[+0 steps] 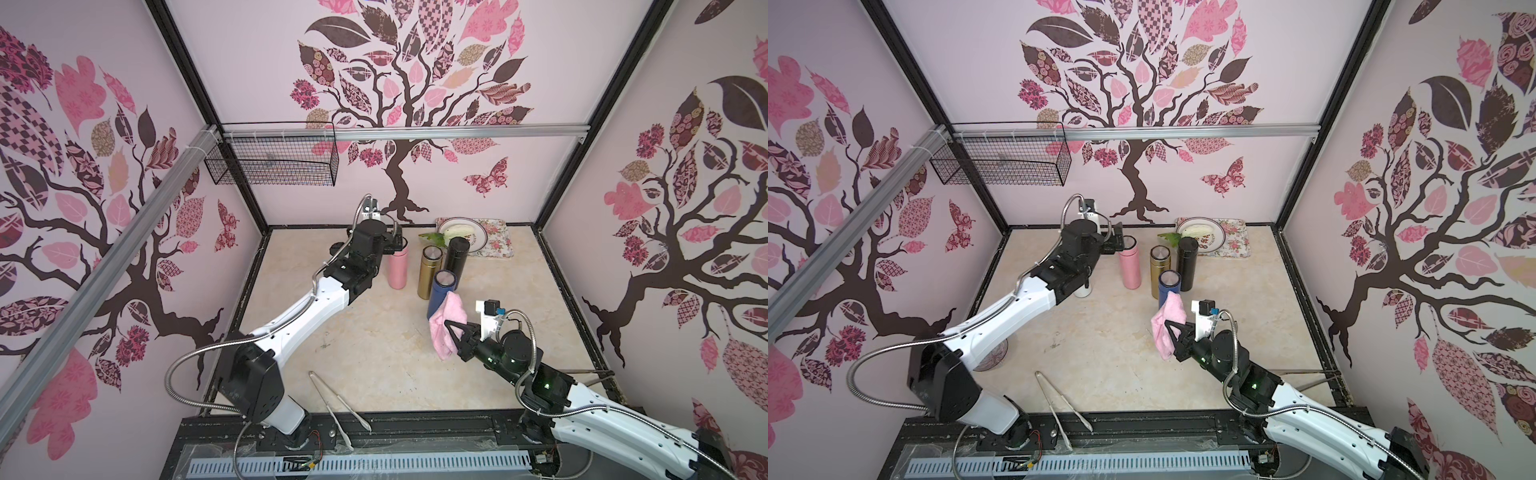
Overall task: Wipe the surface of the thermos
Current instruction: Place the thermos at the center of the board, then pick up the thermos from the center of the board.
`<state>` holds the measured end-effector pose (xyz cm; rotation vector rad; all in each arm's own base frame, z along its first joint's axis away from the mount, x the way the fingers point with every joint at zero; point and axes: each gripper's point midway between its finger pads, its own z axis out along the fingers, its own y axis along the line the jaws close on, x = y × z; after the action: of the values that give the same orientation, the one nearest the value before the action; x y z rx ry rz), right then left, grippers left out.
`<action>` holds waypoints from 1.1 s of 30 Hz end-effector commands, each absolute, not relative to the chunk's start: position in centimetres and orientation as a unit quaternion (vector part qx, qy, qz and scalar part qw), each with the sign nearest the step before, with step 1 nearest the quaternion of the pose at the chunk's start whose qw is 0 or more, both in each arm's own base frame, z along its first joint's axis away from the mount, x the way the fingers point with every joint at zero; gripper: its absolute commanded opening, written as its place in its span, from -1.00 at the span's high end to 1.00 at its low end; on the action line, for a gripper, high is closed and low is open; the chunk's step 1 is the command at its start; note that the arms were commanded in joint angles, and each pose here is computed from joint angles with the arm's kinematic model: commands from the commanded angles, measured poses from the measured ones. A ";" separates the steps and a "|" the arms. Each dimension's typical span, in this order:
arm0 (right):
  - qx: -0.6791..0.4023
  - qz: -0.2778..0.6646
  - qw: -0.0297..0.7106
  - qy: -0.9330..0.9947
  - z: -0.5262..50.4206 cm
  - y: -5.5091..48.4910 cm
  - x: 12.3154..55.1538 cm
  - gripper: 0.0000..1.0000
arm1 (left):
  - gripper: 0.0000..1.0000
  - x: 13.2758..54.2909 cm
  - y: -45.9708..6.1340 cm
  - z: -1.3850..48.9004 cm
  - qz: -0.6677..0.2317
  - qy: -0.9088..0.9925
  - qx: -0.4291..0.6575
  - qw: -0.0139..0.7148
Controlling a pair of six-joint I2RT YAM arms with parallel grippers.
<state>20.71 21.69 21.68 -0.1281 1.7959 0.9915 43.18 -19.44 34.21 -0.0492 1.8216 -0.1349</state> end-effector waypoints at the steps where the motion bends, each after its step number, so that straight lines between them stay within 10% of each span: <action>1: -0.048 0.442 0.518 0.731 24.0 22.3 20.7 1.00 | -0.95 40.4 -14.7 33.5 0.005 0.816 -0.079 0.573; 33: -0.061 0.448 0.485 0.749 22.4 24.5 21.3 1.00 | -0.95 44.8 -8.2 21.7 0.016 0.881 -0.124 0.455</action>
<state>20.81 24.02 19.03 -0.1668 1.9027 1.0395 44.44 -8.58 21.72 -0.2894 2.2048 0.0188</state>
